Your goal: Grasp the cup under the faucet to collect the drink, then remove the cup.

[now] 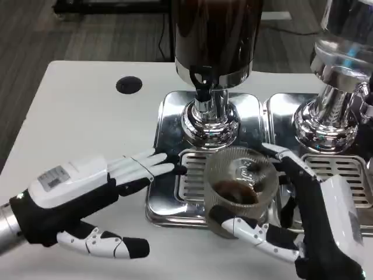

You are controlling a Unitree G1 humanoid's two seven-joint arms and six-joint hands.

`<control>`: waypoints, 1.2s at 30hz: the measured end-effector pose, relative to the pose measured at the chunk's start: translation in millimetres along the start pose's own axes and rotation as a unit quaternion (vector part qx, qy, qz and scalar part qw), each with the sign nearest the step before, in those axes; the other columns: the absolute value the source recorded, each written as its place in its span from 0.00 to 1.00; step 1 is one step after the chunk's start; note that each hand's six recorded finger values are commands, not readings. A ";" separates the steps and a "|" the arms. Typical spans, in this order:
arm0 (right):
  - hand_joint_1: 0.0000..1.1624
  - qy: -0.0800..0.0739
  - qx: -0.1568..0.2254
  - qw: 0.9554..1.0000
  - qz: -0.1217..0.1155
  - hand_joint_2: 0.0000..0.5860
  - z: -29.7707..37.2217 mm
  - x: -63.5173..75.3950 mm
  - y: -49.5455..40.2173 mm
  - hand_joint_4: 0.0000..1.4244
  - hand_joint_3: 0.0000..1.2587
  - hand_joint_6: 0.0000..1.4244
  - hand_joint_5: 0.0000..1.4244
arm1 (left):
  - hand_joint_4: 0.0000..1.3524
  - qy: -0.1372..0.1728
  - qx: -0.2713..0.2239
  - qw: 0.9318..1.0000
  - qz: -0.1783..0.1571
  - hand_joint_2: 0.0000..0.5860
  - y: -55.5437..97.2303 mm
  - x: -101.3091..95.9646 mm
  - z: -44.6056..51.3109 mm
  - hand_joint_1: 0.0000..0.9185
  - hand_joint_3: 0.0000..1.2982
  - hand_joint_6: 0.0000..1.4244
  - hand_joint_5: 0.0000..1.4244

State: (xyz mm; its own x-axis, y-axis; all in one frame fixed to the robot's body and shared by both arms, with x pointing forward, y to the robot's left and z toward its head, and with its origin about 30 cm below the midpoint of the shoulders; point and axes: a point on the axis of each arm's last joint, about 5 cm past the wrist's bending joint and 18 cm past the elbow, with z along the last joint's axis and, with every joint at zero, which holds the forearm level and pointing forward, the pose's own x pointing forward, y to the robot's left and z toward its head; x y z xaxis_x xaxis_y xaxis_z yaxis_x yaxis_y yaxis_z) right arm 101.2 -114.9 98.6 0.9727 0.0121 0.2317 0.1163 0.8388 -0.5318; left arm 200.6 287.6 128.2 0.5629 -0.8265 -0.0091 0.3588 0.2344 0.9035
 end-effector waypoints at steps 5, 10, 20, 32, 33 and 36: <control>0.65 0.003 0.005 1.000 0.003 0.35 2.6 -4.8 -1.4 0.50 0.52 0.86 0.64 | 0.00 -0.014 -0.013 1.000 0.014 0.24 -3.6 -6.1 6.7 0.00 0.08 0.08 0.00; 0.65 0.004 0.007 1.000 0.007 0.35 3.0 -6.5 -0.9 0.50 0.52 0.86 0.64 | 0.00 -0.023 -0.023 0.999 0.018 0.24 -5.7 -8.8 10.5 0.00 0.08 0.08 0.00; 0.65 -0.002 0.010 1.000 0.006 0.36 3.7 -6.4 -0.9 0.50 0.53 0.86 0.64 | 0.00 -0.016 -0.030 0.999 0.014 0.24 -6.5 -9.0 11.9 0.00 0.10 0.08 0.00; 0.64 -0.001 0.009 1.000 0.000 0.37 2.4 -5.8 -2.9 0.50 0.53 0.86 0.64 | 0.00 -0.012 -0.039 0.999 0.015 0.24 -8.3 -13.9 13.7 0.00 0.10 0.08 0.01; 0.64 -0.001 0.009 1.000 0.000 0.37 2.4 -5.8 -3.0 0.50 0.53 0.86 0.64 | 0.00 -0.012 -0.039 0.999 0.015 0.24 -8.1 -13.9 13.8 0.00 0.10 0.08 0.01; 0.64 -0.001 0.009 1.000 0.002 0.37 2.4 -5.7 -3.1 0.50 0.53 0.86 0.64 | 0.00 -0.012 -0.039 0.999 0.015 0.24 -7.7 -13.8 13.8 0.00 0.10 0.08 0.01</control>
State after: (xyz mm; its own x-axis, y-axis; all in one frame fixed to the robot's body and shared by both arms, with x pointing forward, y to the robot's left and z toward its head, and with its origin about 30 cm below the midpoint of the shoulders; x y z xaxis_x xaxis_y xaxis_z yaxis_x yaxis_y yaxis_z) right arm 94.8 -116.3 100.9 0.9728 0.0171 0.2309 0.1082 0.8481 -0.5187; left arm 179.8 290.1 127.3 0.5562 -0.8306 0.0286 0.3996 0.2975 0.8671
